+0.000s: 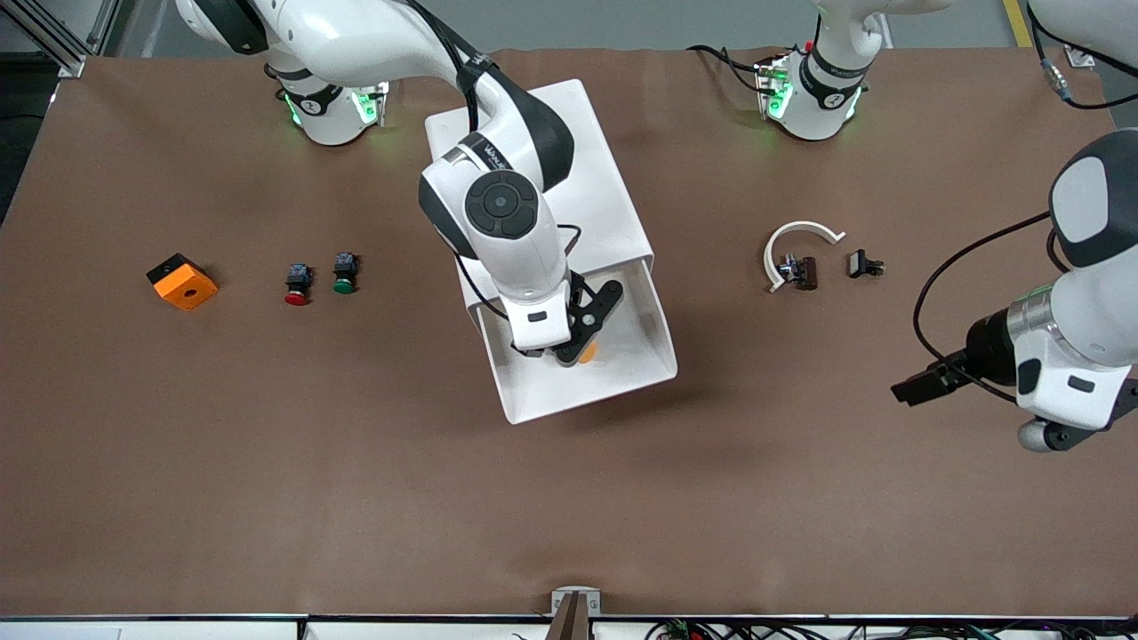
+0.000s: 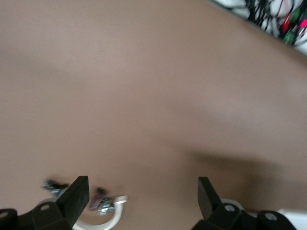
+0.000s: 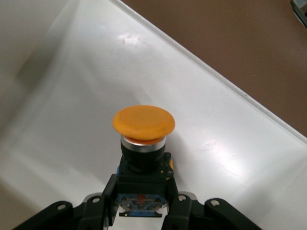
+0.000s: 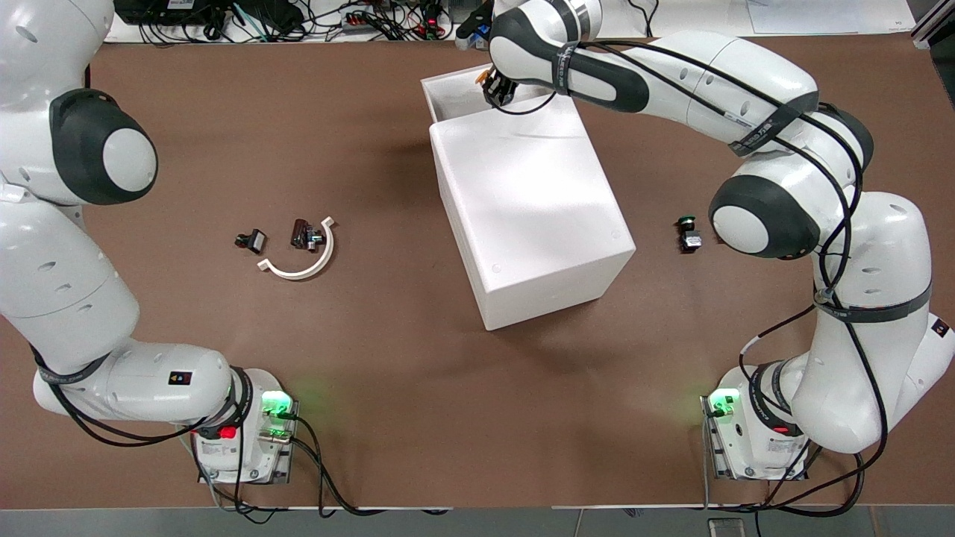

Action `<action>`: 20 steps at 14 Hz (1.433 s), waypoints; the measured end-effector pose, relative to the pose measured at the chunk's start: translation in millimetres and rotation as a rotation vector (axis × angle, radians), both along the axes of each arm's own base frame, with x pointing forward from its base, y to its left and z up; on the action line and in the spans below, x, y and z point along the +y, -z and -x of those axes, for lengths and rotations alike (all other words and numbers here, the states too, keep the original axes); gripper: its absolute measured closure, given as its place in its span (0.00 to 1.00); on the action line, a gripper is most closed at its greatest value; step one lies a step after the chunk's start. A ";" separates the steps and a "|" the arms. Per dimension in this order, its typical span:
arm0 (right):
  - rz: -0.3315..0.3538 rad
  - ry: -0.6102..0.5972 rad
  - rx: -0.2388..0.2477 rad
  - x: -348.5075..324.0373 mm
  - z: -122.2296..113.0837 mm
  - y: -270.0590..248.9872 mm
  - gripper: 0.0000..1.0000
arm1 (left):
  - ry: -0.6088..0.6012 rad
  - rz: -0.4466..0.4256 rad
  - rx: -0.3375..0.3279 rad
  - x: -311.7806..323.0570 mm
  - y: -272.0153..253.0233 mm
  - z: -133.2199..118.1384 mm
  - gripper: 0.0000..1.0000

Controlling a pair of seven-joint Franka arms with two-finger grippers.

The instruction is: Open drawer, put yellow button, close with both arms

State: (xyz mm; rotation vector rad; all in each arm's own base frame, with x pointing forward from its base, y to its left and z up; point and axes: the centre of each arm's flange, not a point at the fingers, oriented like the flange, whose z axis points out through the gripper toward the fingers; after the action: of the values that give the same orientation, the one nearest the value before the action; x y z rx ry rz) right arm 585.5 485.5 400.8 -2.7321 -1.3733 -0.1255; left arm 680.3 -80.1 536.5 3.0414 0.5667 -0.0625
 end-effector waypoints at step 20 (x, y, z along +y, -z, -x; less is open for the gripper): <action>-0.037 0.105 -0.002 0.3 -2.0 -16.8 0.00 | 0.286 -0.082 -0.021 2.0 -51.7 124.1 0.00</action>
State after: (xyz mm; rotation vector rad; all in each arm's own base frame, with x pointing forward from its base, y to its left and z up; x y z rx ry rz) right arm 587.5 485.8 417.6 -2.7744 -1.2150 -0.1586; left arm 556.3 -78.1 588.2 3.1745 0.1328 -0.0173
